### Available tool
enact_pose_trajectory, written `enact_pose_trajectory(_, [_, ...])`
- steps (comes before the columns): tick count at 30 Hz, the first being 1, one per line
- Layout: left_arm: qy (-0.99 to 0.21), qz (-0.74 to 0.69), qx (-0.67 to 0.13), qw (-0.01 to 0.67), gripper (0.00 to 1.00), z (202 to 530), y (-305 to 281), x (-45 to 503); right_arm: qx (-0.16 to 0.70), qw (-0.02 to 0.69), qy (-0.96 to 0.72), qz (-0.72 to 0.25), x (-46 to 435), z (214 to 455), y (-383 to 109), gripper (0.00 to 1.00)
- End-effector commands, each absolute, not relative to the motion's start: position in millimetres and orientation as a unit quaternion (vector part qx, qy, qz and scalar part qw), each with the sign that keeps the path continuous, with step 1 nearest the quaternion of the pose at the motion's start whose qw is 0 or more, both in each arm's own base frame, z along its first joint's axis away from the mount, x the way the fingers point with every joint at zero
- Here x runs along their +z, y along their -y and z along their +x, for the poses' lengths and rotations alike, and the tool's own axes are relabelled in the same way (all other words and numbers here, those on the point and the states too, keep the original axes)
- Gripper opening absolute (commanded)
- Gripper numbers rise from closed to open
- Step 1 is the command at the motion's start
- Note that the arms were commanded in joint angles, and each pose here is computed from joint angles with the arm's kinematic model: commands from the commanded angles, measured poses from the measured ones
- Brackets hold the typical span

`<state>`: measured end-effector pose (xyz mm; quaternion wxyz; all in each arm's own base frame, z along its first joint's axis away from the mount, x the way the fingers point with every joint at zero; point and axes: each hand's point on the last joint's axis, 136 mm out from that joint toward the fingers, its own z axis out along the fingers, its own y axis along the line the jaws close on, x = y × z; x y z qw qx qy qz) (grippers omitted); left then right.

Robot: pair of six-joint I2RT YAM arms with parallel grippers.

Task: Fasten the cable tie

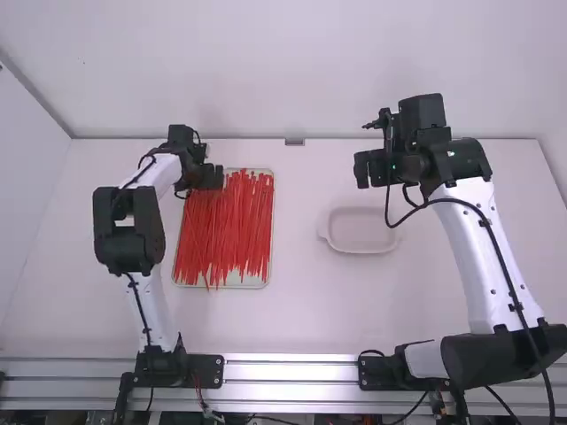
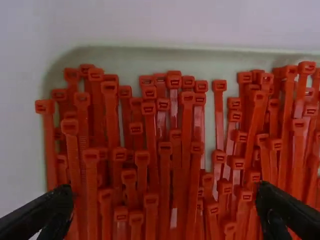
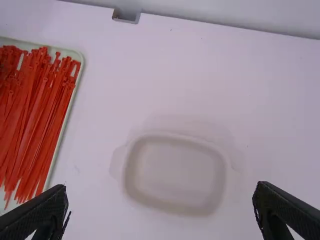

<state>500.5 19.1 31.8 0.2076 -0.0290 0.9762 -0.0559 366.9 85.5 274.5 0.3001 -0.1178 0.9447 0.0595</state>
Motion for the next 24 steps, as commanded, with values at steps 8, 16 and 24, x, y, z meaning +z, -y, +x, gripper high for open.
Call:
enact_pose_trajectory(8, [-0.976,-0.027,-0.062,0.205,0.49,504,-13,30,0.057,0.310,-0.942,-0.112,282,373,-83,0.98])
enact_pose_trajectory(16, [-0.977,-0.027,-0.062,0.200,0.43,499,-12,23,0.057,0.306,-0.944,-0.112,278,375,-83,0.98])
enact_pose_trajectory(24, [-0.978,-0.027,-0.062,0.197,0.43,496,-12,18,0.058,0.305,-0.943,-0.115,278,375,-86,0.98])
